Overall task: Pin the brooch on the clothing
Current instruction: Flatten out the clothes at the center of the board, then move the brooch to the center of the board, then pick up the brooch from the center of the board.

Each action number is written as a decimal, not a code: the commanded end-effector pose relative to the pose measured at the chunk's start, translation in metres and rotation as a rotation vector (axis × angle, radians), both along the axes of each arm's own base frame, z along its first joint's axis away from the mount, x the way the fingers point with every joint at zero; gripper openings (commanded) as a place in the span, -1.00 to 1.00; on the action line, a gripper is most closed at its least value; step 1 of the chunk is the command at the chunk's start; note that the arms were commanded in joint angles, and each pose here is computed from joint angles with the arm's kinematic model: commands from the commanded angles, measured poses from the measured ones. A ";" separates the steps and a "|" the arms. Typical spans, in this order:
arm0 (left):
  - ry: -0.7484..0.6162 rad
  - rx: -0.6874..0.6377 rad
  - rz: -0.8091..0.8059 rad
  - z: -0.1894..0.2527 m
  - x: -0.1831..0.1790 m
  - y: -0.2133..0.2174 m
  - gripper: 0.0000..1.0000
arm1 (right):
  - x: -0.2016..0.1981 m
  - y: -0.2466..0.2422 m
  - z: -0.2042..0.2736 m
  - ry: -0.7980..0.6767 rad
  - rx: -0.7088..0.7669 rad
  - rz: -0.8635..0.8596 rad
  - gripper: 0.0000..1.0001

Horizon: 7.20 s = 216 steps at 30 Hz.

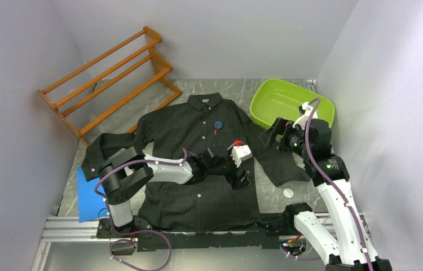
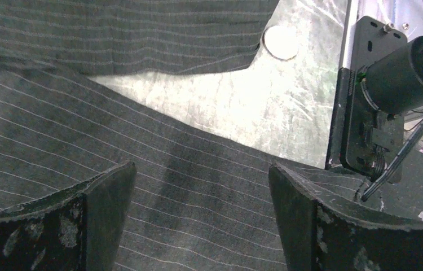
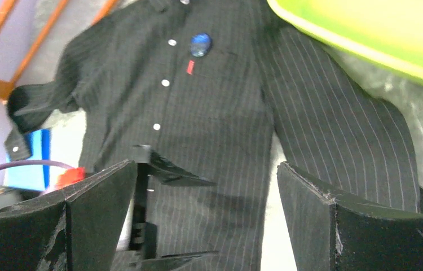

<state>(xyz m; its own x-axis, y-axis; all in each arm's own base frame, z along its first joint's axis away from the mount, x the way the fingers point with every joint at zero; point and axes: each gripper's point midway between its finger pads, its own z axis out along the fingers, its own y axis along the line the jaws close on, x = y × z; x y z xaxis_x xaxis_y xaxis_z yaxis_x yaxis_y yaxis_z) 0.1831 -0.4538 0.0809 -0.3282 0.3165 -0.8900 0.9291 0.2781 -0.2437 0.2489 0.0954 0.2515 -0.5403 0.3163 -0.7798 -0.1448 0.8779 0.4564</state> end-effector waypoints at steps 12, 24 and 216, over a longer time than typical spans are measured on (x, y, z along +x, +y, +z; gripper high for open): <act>-0.137 -0.097 -0.351 0.034 -0.041 -0.007 0.76 | -0.022 -0.035 -0.062 0.327 0.061 -0.359 0.94; -0.149 -0.119 -0.485 0.020 -0.060 -0.032 0.62 | -0.045 -0.054 -0.092 0.358 -0.010 -0.423 0.93; -0.433 0.152 -0.855 -0.072 -0.071 -0.089 -0.94 | 0.004 -0.034 0.028 -0.041 -0.018 -0.180 0.99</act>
